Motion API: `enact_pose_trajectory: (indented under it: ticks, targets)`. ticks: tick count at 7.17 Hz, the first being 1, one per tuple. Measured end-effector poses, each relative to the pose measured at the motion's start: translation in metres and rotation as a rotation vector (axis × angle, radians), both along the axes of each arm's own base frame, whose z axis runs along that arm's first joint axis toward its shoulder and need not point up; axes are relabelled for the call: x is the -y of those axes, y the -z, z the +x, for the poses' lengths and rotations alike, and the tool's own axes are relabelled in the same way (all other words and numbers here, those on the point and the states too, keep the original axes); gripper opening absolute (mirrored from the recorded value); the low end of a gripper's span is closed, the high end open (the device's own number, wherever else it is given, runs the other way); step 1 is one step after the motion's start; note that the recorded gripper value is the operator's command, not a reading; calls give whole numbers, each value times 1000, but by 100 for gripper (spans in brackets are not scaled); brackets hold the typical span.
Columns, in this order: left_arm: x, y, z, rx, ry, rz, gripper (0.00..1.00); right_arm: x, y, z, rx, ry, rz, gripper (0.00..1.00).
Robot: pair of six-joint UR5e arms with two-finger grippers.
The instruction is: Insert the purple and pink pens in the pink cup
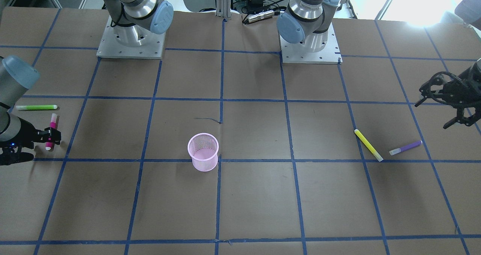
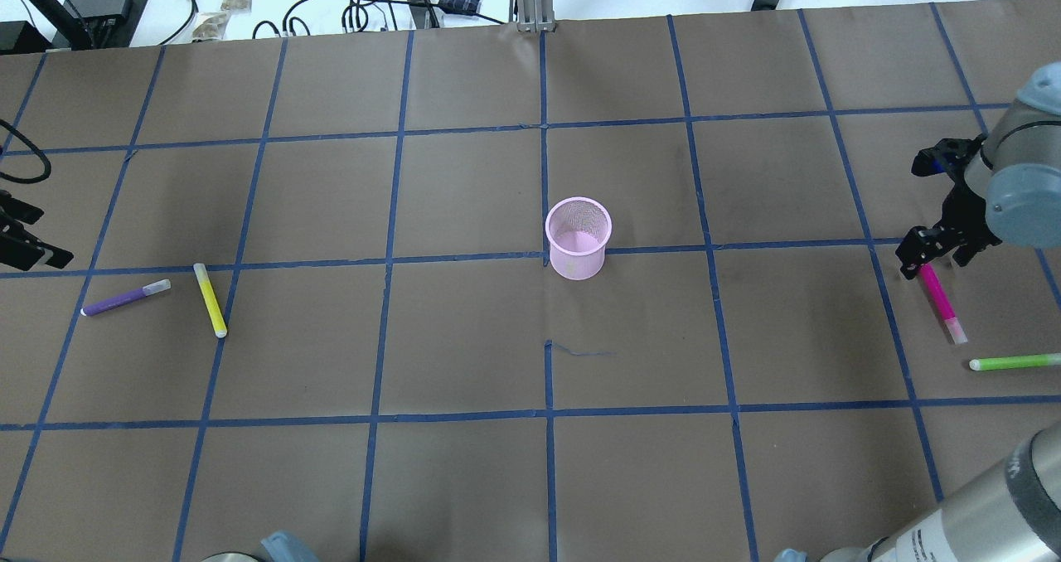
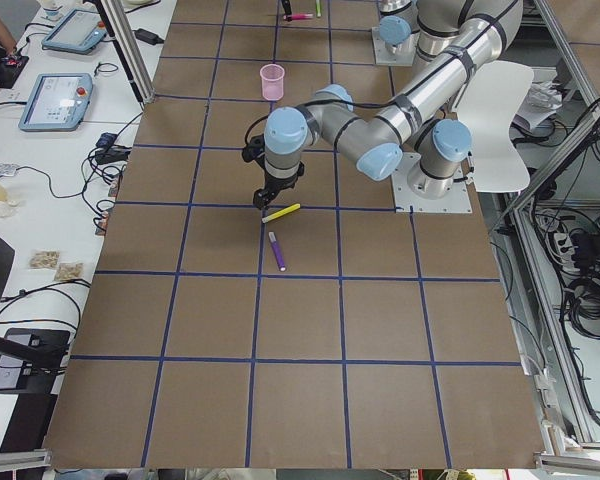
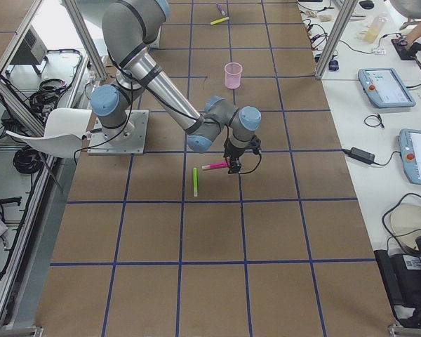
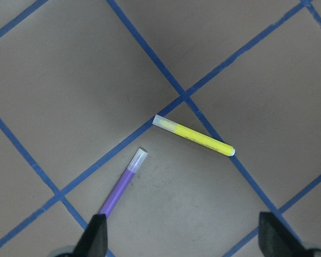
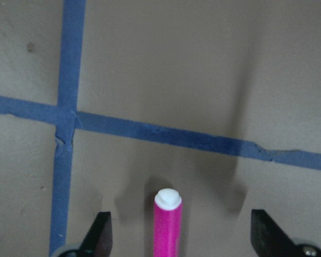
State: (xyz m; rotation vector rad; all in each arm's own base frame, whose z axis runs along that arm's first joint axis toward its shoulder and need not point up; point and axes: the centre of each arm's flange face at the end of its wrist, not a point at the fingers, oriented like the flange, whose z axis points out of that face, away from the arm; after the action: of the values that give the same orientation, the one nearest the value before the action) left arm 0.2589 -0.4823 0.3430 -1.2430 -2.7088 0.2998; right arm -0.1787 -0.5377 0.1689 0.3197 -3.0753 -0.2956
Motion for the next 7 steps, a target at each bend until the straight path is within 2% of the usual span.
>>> enact_pose_trajectory:
  ticks: [1, 2, 3, 5, 6, 7]
  targets:
    - [-3, 33, 24, -29, 95, -79, 96, 0, -1, 0, -2, -1, 0, 25]
    - [-3, 60, 42, -52, 183, -156, 96, 1, -3, -1, -5, -1, -3, 10]
    - [0, 83, 59, -84, 244, -214, 96, 1, -4, -1, -5, -1, -4, 2]
    - [-2, 135, 100, -167, 239, -261, 95, 3, -10, -2, -10, 4, -17, 0]
    - [-6, 160, 114, -207, 221, -265, 94, 8, -21, -1, -12, 16, -45, 0]
    - [-11, 176, 119, -238, 211, -259, 94, 17, -38, 1, -1, 39, -97, 0]
